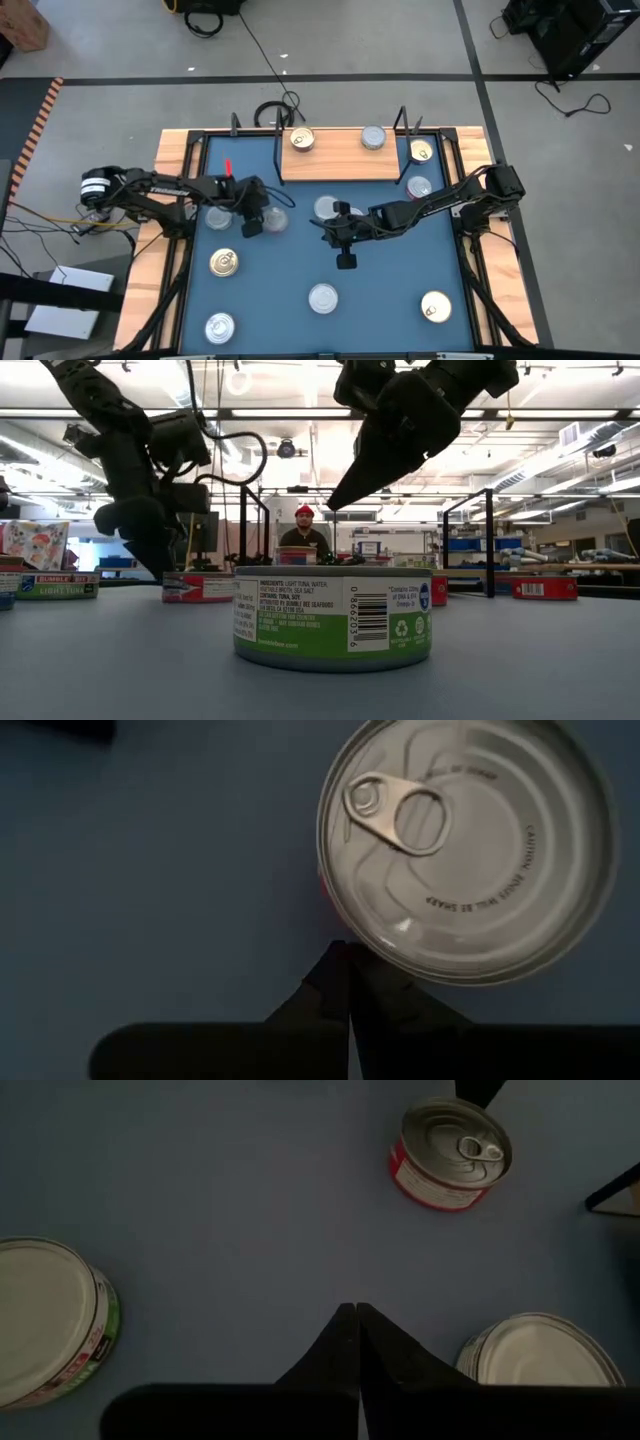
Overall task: Stack canned seafood by type on shelf
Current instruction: Put the red tuna can on the shelf
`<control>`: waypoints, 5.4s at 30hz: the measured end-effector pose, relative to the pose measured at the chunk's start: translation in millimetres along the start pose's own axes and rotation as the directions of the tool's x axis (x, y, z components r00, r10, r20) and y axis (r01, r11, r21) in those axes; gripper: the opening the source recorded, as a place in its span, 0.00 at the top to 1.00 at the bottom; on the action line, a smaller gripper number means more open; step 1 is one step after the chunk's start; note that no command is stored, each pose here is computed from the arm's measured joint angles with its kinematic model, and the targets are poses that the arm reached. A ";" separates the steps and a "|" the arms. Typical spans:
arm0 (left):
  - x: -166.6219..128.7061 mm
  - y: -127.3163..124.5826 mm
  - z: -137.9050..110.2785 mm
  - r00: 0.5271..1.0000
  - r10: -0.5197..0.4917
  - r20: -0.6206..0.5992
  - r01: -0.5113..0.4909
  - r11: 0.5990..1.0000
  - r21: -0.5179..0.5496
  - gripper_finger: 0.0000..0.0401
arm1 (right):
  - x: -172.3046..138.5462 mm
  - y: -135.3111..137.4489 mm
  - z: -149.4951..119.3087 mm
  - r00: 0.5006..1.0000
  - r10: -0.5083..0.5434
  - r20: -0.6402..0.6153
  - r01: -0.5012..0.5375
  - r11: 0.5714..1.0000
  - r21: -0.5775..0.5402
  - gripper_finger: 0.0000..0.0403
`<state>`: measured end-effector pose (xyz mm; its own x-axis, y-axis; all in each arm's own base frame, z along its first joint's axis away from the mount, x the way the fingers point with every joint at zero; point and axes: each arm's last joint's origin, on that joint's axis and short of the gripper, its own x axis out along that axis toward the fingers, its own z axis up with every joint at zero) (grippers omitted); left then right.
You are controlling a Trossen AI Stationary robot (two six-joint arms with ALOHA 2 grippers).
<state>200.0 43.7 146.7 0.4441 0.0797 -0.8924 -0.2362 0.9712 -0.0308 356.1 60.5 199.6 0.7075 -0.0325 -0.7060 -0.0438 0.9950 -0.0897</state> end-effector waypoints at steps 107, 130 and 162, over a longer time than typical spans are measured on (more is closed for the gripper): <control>-39.0 -49.5 -29.2 0.553 -0.147 0.820 -0.045 0.978 0.205 0.99 | 102.8 -5.4 29.7 0.991 -0.086 -0.104 0.049 0.949 -0.312 0.76; -39.6 -49.5 -28.9 0.548 -0.146 0.824 -0.066 0.974 0.217 0.99 | 104.1 -18.0 25.9 0.989 -0.031 -0.144 -0.030 0.916 -0.401 0.79; -77.9 -57.8 15.3 0.525 -0.097 0.846 -0.191 0.955 0.227 0.99 | 75.6 -22.4 71.8 0.984 0.160 -0.074 -0.146 0.975 0.169 0.99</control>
<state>192.3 -15.2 224.9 0.9869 0.1377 -0.0844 -0.1136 0.9633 0.2432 461.2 42.5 198.7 0.6369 0.1207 -0.7614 -0.0269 0.9906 0.1344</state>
